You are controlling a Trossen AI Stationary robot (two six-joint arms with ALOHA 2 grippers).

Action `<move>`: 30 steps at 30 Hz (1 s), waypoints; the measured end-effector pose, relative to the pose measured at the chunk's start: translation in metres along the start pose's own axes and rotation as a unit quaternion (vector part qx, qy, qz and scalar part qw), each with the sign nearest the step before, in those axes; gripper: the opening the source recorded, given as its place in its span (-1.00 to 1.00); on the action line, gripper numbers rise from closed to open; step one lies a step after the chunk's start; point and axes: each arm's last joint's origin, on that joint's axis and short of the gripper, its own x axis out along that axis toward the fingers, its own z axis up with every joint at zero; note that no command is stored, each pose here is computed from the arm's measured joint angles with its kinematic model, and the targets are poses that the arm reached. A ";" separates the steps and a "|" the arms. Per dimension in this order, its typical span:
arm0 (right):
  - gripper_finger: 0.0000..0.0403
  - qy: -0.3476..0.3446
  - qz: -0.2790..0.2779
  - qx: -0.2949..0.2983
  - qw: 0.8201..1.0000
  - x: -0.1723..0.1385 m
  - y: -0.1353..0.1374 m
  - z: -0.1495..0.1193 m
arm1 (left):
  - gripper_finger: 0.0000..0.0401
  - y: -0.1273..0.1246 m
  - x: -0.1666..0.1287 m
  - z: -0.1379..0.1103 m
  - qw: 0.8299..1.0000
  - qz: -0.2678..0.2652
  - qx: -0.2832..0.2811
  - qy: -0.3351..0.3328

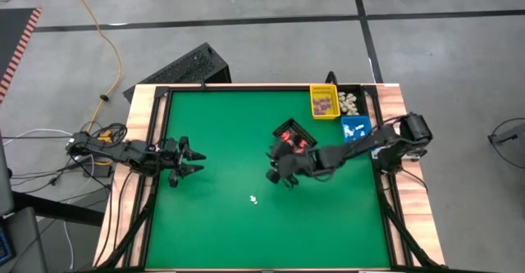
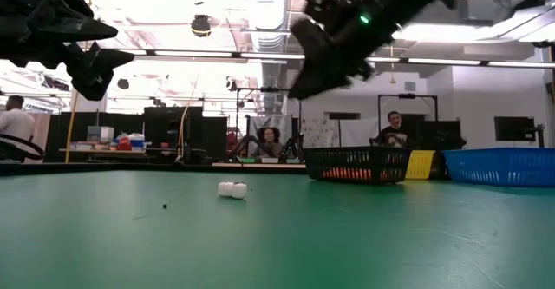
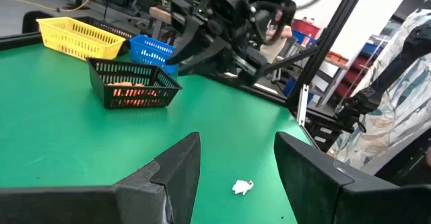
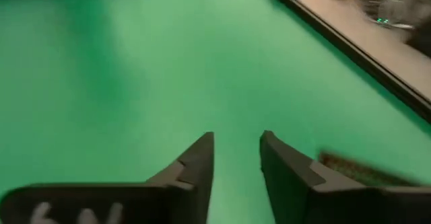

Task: Sort Halloween decoration
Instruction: Adjust the bottom black basket on the table

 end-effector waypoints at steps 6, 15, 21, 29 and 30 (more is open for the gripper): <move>-0.87 0.073 0.016 -0.036 0.997 0.036 -0.014 0.023 | -0.10 0.000 0.000 0.000 1.000 0.002 0.003 -0.002; -0.95 0.210 0.014 -0.087 0.974 0.100 -0.010 0.027 | -0.10 0.000 0.000 0.000 1.000 0.001 0.000 0.001; -0.97 0.271 -0.011 -0.116 0.956 0.118 -0.019 0.028 | -0.10 0.000 0.001 -0.001 1.000 0.003 0.000 0.006; -0.97 0.351 -0.099 -0.124 0.923 0.114 -0.047 0.018 | -0.10 0.001 0.002 -0.003 1.000 0.005 -0.002 0.016; -0.97 0.360 -0.105 -0.125 0.919 0.113 -0.050 0.017 | -0.10 0.001 0.002 -0.003 1.000 0.006 -0.002 0.017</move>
